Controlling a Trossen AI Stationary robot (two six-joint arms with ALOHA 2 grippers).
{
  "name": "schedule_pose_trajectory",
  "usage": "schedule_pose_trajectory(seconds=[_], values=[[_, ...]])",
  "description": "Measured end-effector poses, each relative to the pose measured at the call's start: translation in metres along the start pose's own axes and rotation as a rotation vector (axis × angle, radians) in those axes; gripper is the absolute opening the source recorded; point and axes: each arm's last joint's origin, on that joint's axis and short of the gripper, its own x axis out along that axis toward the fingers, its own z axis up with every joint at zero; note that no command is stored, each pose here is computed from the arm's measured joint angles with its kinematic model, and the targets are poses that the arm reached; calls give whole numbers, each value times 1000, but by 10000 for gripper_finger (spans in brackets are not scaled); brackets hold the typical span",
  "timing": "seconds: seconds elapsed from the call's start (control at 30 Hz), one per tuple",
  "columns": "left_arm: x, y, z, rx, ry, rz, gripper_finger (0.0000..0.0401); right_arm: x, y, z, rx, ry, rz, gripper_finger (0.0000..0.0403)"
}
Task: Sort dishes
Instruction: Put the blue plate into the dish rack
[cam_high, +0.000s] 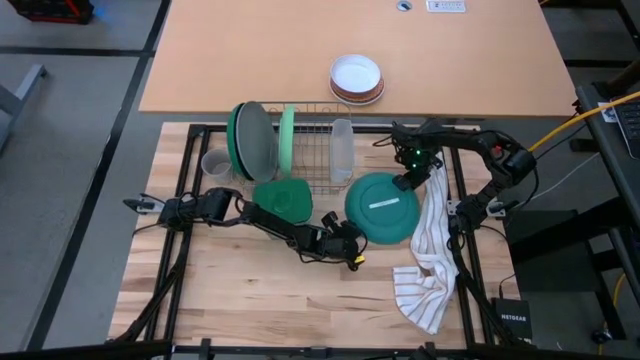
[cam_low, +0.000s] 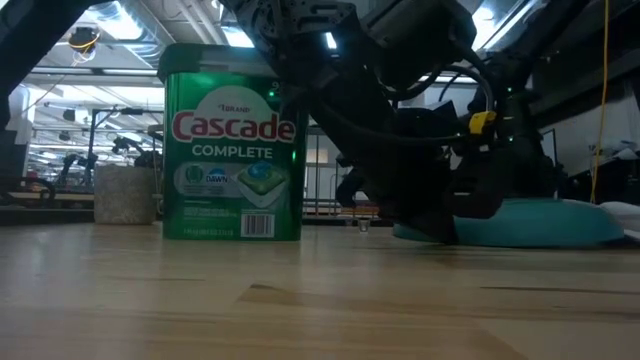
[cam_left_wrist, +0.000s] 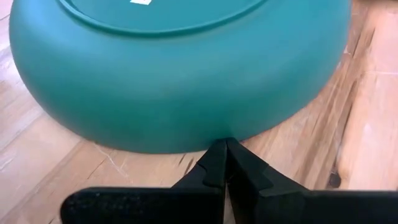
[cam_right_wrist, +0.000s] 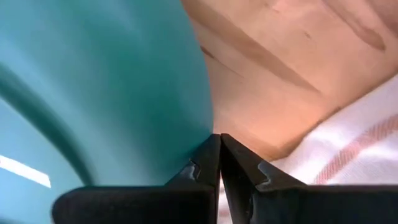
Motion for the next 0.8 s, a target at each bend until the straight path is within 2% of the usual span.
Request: schedule_pose_trajectory(seconds=[0.47,0.8], values=[[-4,-2,-4,23,24,4,1,-25,5,-8,-5,116,20,19],[-6,-5,-6,30,25,-1,1,-61,14,-14,-11,89,62,19]])
